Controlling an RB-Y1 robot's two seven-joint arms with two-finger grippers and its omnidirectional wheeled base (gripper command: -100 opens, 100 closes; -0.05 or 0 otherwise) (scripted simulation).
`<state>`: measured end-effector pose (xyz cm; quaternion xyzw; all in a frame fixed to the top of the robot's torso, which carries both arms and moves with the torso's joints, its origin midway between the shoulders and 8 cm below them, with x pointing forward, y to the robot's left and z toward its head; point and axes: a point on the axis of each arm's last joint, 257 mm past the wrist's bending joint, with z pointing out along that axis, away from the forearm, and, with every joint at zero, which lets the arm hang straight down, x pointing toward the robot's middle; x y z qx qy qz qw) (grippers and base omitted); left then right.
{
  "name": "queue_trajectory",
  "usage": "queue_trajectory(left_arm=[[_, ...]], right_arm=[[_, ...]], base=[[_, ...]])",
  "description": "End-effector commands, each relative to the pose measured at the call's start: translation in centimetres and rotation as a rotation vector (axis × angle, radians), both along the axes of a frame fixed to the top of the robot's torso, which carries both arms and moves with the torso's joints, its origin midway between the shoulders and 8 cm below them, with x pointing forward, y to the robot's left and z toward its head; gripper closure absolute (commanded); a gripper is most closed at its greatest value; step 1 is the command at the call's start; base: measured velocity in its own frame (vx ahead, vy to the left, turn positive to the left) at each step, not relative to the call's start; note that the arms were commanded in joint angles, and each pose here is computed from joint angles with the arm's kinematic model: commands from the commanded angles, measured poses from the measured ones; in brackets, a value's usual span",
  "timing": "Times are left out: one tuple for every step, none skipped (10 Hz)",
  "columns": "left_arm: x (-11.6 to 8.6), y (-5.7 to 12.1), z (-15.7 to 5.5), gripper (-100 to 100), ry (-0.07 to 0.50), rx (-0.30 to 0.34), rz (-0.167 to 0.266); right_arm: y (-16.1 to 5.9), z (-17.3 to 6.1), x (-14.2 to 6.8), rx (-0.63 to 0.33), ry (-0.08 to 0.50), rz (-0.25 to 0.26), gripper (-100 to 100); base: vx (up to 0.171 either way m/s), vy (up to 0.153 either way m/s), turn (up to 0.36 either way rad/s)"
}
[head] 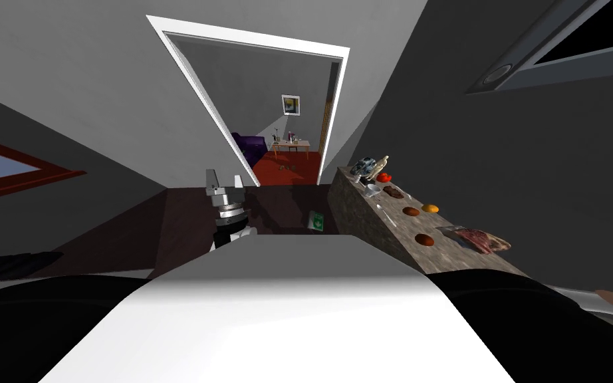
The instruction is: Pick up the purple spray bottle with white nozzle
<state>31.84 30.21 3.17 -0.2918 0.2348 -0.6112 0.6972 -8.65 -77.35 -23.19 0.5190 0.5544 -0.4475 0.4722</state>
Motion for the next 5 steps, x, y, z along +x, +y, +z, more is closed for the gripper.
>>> queue_trajectory(left_arm=[[0.0, 0.0, 0.0, 0, 0.000, 0.000, 0.000], [0.0, 0.0, 0.0, 0, 0.000, 0.000, 0.000], [0.0, 0.0, 0.0, 0, 0.000, 0.000, 0.000], [0.0, 0.0, 0.0, 0, 0.000, 0.000, 0.000], [0.0, 0.0, 0.0, 0, 0.000, 0.000, 0.000]], right_arm=[[0.0, 0.0, 0.0, 0.000, 0.000, 0.000, 100], [0.0, 0.0, 0.0, 0.000, 0.000, 0.000, 100], [0.0, 0.0, 0.0, 0.000, 0.000, 0.000, 0], [0.2, -0.7, -2.0, 0.007, 0.011, 0.002, 100], [0.2, -0.7, -2.2, 0.007, 0.001, 0.000, 100]], base=[[0.000, 0.000, 0.000], [0.000, 0.000, 0.000], [0.000, 0.000, 0.000], [0.070, 0.007, 0.088], [0.086, 0.014, 0.042]])
